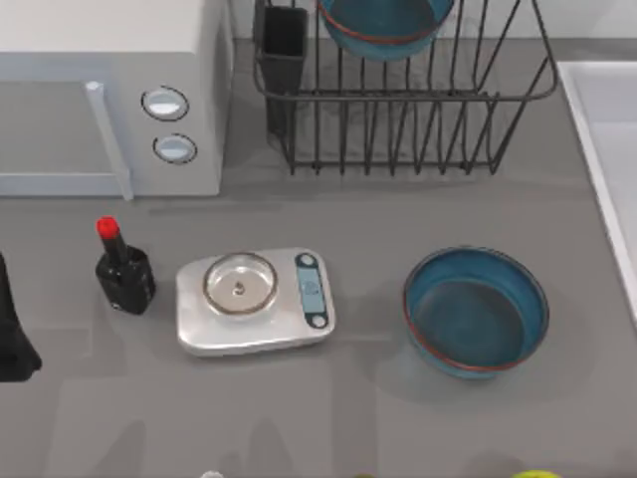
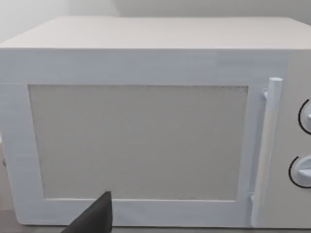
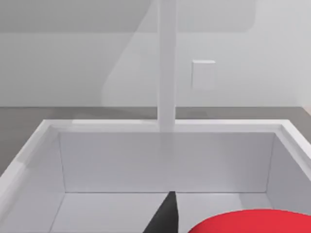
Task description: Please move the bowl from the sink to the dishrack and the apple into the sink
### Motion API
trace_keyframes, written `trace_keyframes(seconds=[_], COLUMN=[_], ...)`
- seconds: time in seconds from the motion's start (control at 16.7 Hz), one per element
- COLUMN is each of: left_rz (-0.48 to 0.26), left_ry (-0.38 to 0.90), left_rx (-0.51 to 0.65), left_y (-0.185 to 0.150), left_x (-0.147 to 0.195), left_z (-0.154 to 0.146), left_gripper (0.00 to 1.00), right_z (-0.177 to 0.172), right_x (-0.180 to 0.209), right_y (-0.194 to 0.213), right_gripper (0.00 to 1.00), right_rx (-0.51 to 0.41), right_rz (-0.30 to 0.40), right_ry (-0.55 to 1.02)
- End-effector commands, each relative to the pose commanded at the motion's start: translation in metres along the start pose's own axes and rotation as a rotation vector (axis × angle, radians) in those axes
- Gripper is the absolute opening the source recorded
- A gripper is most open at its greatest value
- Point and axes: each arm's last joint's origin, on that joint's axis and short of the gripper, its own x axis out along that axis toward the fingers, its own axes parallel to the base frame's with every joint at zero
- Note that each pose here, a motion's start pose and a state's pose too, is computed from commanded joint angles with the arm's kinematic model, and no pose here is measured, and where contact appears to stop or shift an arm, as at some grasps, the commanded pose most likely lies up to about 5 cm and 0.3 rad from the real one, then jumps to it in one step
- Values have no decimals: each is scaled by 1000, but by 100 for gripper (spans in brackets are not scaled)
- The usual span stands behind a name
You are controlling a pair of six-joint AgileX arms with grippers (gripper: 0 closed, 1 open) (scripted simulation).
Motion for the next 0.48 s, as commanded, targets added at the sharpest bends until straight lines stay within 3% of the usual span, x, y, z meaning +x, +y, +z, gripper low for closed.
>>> trace_keyframes(seconds=[0.48], left_rz=[0], left_ry=[0], left_rx=[0], left_y=[0], left_x=[0], left_z=[0], left_gripper=[100], right_z=[0], right_x=[0], right_y=[0], right_gripper=[75], right_rx=[0], right_rz=[0], right_ry=[0])
